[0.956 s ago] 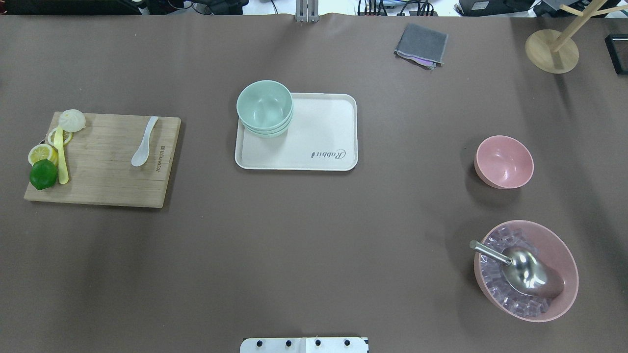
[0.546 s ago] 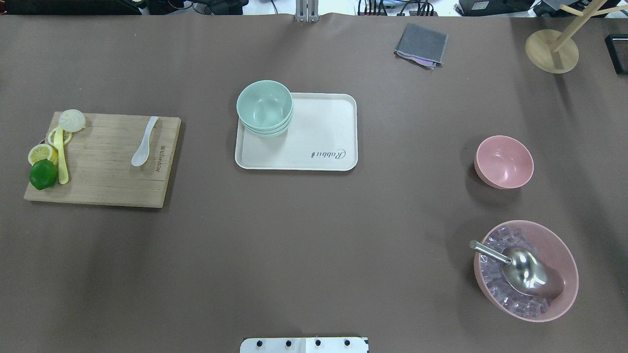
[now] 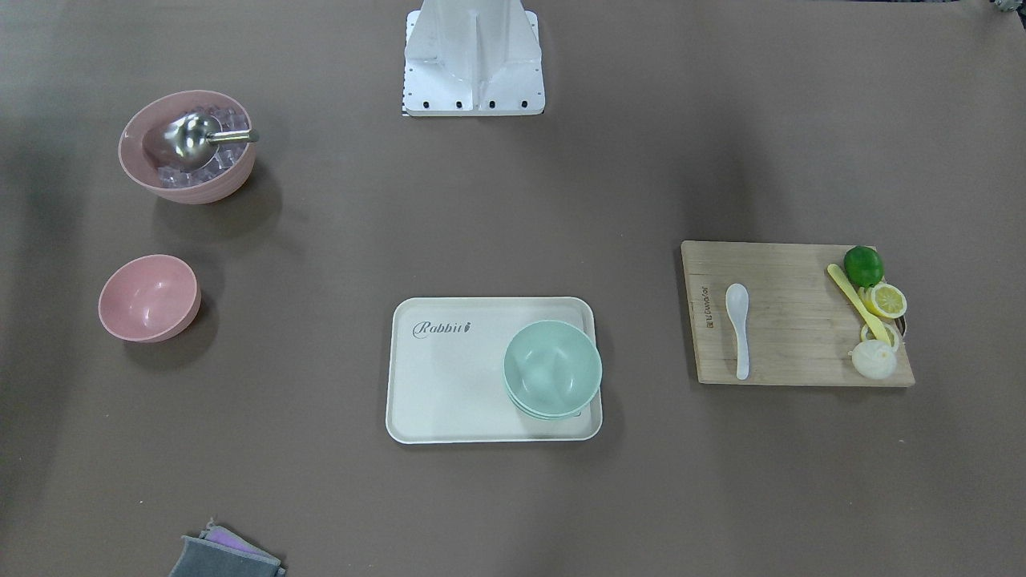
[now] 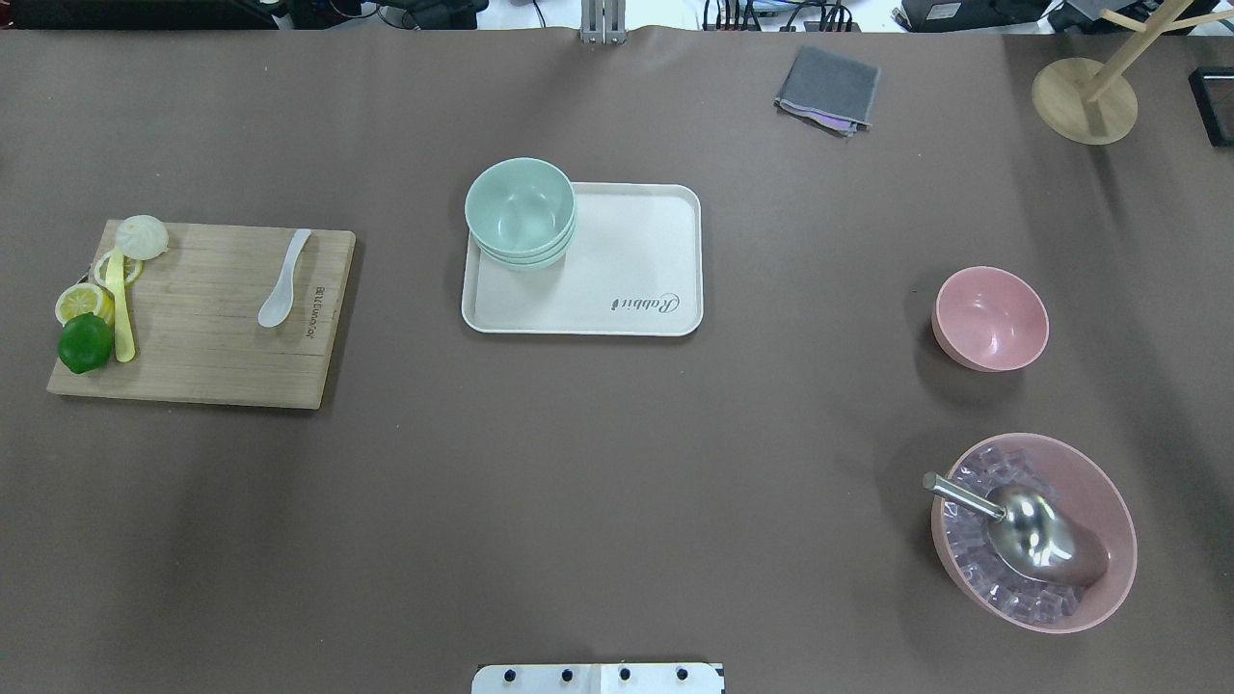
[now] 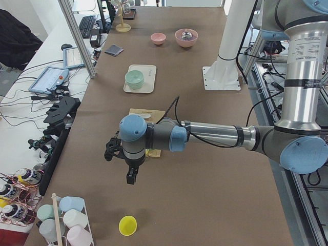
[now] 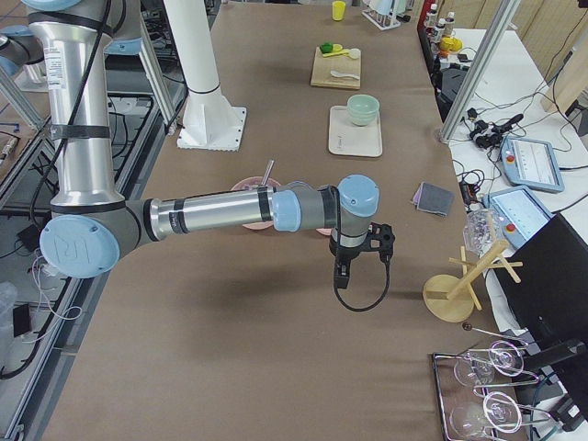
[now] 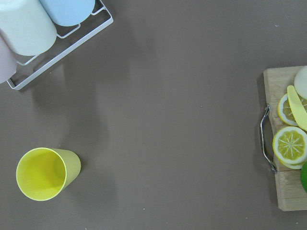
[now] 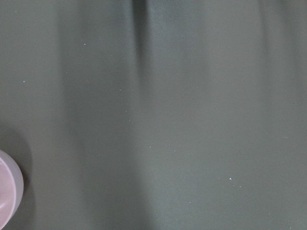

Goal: Stack pink bowl on green and place spoon

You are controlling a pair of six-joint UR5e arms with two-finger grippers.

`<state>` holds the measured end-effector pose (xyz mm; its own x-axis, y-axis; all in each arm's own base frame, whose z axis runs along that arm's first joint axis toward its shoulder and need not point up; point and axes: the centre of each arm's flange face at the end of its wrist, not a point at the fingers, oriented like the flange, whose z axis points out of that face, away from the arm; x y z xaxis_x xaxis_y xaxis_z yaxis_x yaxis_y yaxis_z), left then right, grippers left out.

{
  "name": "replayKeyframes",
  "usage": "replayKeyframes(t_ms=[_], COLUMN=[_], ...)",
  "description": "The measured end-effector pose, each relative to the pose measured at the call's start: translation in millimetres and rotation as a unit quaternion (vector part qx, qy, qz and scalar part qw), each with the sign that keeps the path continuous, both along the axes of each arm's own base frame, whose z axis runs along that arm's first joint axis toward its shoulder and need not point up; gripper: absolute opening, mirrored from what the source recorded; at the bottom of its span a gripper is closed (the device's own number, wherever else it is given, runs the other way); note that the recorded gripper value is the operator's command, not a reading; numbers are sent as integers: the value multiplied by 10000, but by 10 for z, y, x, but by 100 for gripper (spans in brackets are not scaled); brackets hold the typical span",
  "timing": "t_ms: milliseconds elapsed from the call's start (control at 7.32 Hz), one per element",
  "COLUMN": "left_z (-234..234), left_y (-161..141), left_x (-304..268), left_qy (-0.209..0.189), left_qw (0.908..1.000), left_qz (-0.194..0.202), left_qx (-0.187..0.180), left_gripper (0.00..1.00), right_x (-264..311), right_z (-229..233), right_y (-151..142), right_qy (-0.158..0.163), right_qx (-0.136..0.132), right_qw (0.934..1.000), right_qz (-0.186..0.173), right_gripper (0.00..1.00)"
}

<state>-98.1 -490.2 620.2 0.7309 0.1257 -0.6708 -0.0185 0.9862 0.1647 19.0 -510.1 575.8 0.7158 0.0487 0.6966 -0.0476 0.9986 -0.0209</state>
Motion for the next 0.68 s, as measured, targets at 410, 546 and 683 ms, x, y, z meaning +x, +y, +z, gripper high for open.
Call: replayKeyframes(t_ms=[410,546,683], left_z=[2,1,-3], left_y=[2,3,1], left_x=[6,5,5], left_qy=[11,5,0], left_qw=[10000,10000,10000], left_qz=[2,3,5], left_qx=[-7,0,6], left_gripper=[99,98,98], right_x=[-5,-6,-6], right_z=[-96,-114,-126], right_y=[-46,-58,-67], right_qy=[-12,-14,-15], right_qx=[79,93,102], right_qw=[10000,10000,9999], right_qz=[16,19,20], right_gripper=[100,100,100])
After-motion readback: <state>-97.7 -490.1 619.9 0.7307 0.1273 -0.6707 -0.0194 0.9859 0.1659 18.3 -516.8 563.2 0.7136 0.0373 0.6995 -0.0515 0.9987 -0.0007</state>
